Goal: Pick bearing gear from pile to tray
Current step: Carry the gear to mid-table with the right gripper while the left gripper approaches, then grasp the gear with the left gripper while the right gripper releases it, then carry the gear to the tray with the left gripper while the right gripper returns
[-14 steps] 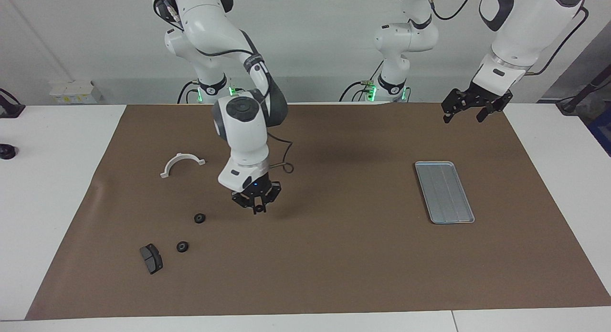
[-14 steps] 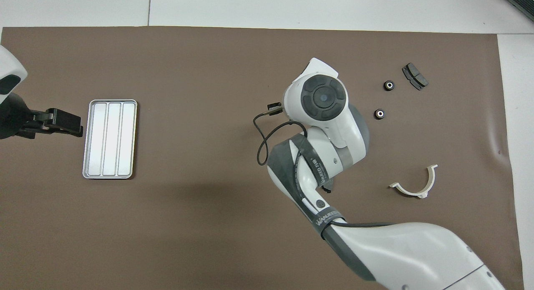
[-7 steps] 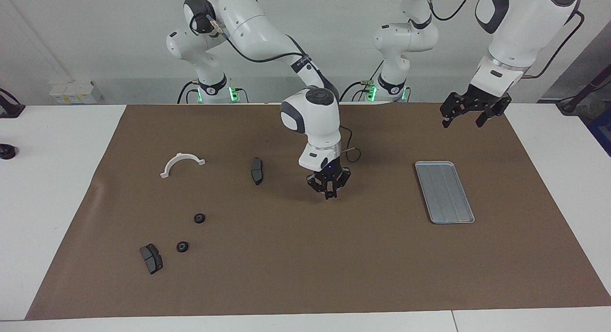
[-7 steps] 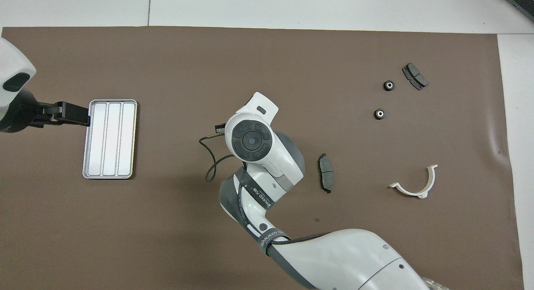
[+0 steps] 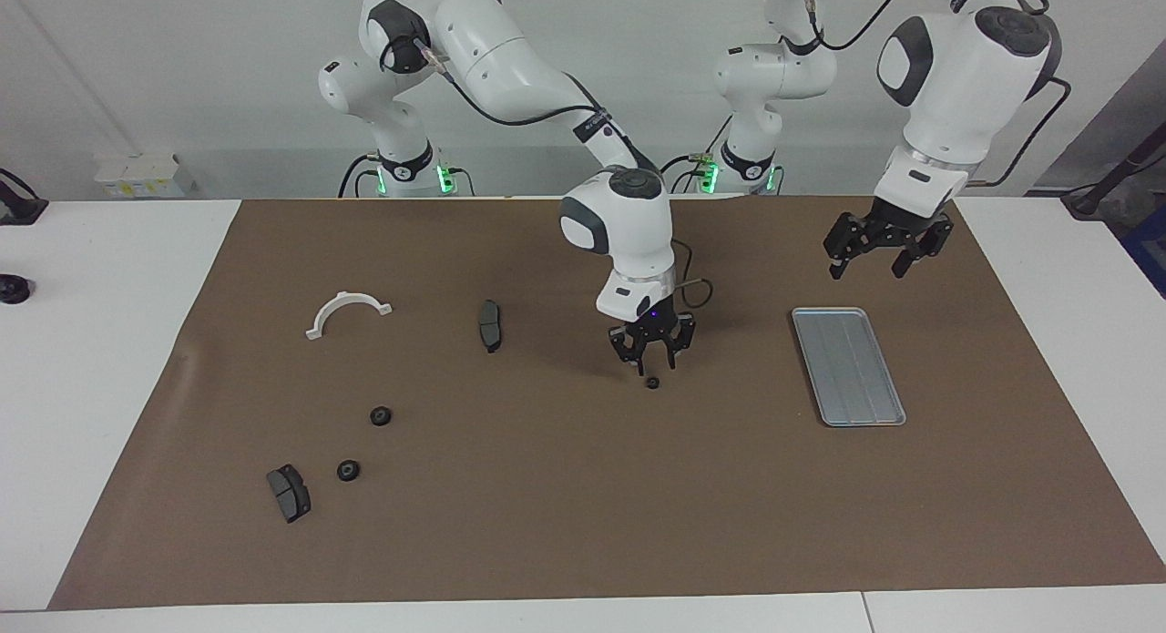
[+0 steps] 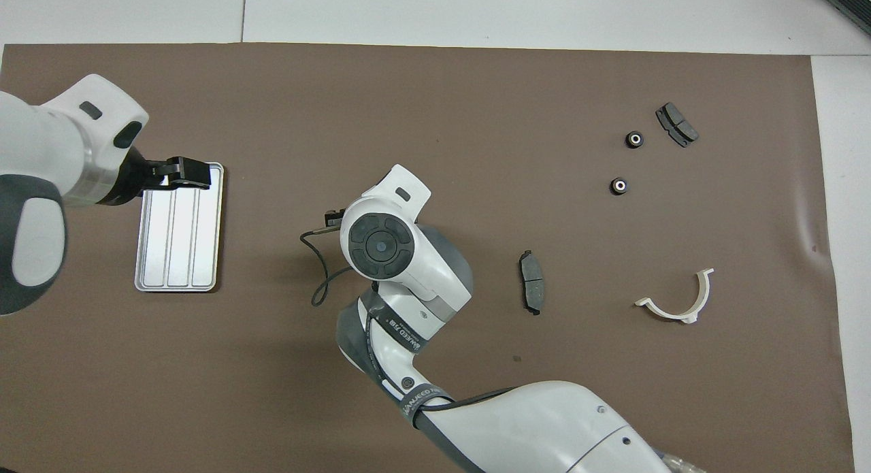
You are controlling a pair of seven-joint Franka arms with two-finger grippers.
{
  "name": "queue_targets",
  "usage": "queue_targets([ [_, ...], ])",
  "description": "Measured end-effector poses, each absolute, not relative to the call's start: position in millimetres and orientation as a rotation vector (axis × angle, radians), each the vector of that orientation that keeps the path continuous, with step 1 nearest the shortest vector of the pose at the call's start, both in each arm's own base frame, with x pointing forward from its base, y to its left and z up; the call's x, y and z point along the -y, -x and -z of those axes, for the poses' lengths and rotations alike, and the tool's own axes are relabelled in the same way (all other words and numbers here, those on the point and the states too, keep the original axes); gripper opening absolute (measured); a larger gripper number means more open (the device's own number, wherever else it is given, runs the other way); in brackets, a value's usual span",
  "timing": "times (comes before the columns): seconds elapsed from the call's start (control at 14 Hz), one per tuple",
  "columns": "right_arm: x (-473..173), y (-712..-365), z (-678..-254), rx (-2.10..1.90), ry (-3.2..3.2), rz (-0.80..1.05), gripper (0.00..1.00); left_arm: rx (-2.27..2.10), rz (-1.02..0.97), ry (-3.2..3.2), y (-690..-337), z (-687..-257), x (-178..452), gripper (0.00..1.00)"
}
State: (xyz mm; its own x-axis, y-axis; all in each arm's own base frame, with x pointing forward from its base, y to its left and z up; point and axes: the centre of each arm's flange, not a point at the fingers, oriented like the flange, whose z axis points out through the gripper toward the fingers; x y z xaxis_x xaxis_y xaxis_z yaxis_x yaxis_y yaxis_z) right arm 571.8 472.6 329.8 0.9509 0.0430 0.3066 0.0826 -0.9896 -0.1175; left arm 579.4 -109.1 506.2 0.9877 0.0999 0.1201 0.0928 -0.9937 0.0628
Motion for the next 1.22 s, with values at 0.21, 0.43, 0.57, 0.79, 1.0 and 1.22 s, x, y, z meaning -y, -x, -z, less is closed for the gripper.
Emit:
queue_targets([
  [0.21,-413.5,-619.6,-342.9,-0.004,3.02,0.464,0.99,-0.394,-0.206,-3.016,-592.5,-455.8,172.5,1.0],
  [0.43,-317.7,-673.2,-350.1,0.021,3.083,0.455,0.99,-0.572,-0.199,-2.994,-585.5,-403.4,246.0,1.0],
  [0.57,-251.4,-700.5,-349.5,0.056,3.115,0.457,1.0,-0.658,-0.224,-2.991,-575.0,-362.9,294.1,1.0],
  [0.79,-154.6,-727.9,-347.0,0.101,3.158,0.451,1.0,-0.667,-0.201,-2.997,-565.7,-320.5,324.0,0.99],
  [1.0,-83.4,-739.7,-345.4,0.118,3.186,0.445,0.99,-0.666,-0.194,-2.996,-562.9,-309.1,330.7,0.66],
  [1.22,-51.0,-743.2,-335.0,0.121,3.198,0.438,0.93,-0.66,-0.2,-2.99,-560.7,-307.2,335.6,0.53],
])
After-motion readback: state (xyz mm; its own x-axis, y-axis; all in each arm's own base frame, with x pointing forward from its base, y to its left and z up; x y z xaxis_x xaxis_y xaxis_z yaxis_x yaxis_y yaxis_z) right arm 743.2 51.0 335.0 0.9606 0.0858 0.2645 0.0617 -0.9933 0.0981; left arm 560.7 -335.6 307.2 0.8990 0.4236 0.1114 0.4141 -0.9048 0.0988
